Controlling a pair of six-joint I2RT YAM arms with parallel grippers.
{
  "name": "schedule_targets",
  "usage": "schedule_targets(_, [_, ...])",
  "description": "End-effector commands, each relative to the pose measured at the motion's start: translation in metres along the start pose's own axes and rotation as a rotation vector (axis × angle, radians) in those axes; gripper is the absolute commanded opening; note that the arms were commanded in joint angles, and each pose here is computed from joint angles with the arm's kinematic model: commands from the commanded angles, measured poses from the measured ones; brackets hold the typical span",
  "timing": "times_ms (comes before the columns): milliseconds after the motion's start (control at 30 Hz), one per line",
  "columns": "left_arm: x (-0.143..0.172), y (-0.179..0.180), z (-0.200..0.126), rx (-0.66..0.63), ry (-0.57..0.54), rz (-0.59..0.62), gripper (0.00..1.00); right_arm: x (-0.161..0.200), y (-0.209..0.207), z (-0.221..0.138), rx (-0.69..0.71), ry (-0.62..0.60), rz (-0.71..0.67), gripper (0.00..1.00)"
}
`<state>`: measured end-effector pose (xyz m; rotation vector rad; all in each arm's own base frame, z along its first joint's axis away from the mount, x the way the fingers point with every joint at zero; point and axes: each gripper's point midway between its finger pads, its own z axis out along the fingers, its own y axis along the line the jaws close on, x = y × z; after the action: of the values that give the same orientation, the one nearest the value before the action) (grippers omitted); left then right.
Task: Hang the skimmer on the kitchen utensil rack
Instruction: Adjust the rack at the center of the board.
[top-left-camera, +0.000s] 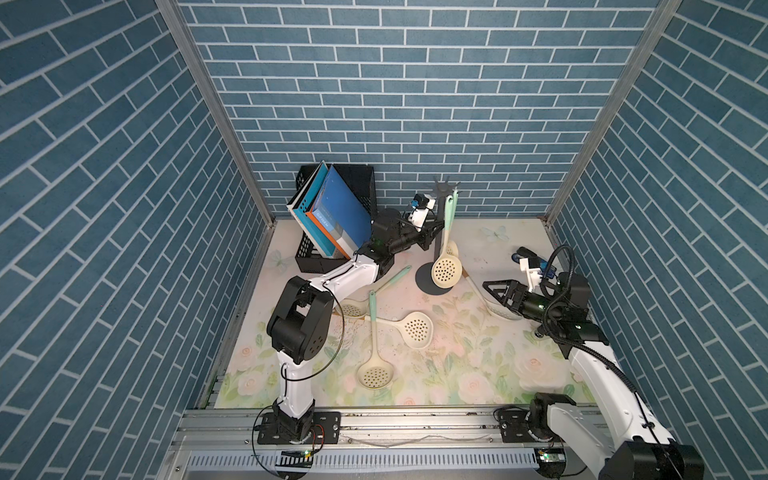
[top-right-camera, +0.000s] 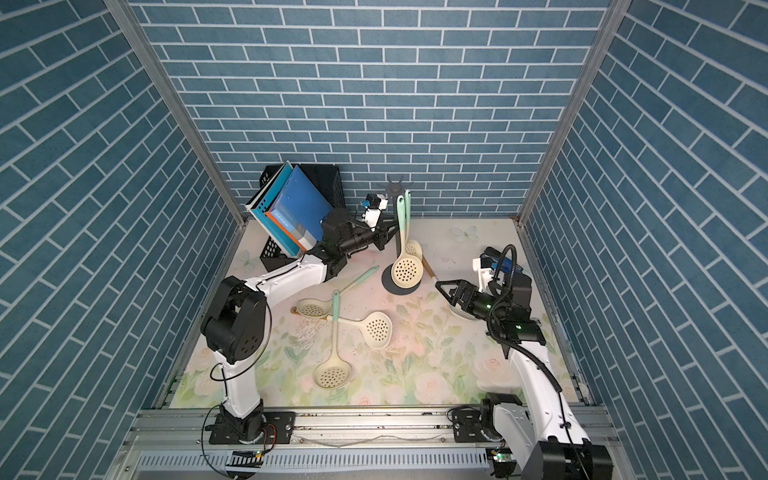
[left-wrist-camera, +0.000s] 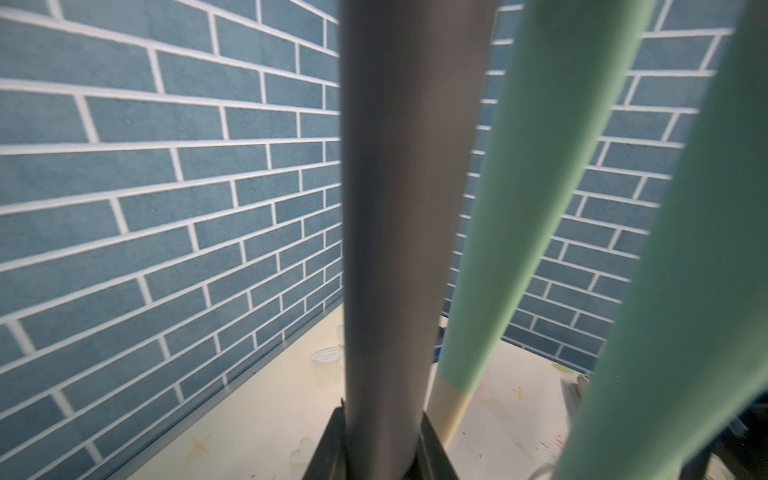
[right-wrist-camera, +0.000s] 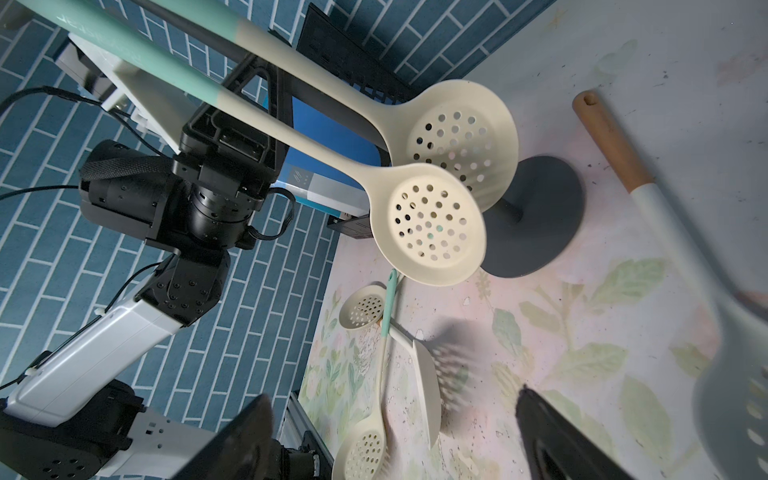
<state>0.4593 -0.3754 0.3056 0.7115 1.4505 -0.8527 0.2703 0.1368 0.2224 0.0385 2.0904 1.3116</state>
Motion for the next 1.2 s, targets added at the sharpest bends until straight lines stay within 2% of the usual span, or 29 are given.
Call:
schedule_targets(0, [-0.077,-0.001,-0.016,-0.080,-0.217,0.030,0.00,-0.002,-0.001,-0.001,0.009,-0.011,-0.064,0.91])
schedule_targets(367, [-0.091,-0.001,-0.002,-0.236,-0.283,0.015,0.00,-0.008,-0.011,0.000,0.088,0.009,-0.120,0.91])
schedule_targets(667, [-0.088,-0.022,0.026,-0.258,-0.254,0.050,0.00,-0.010,-0.028,-0.005,0.218,0.027,-0.134,0.91])
schedule_targets(1167, [-0.069,-0.023,0.036,-0.345,-0.180,0.115,0.00,-0.015,-0.028,-0.009,0.257,0.017,-0.148,0.91])
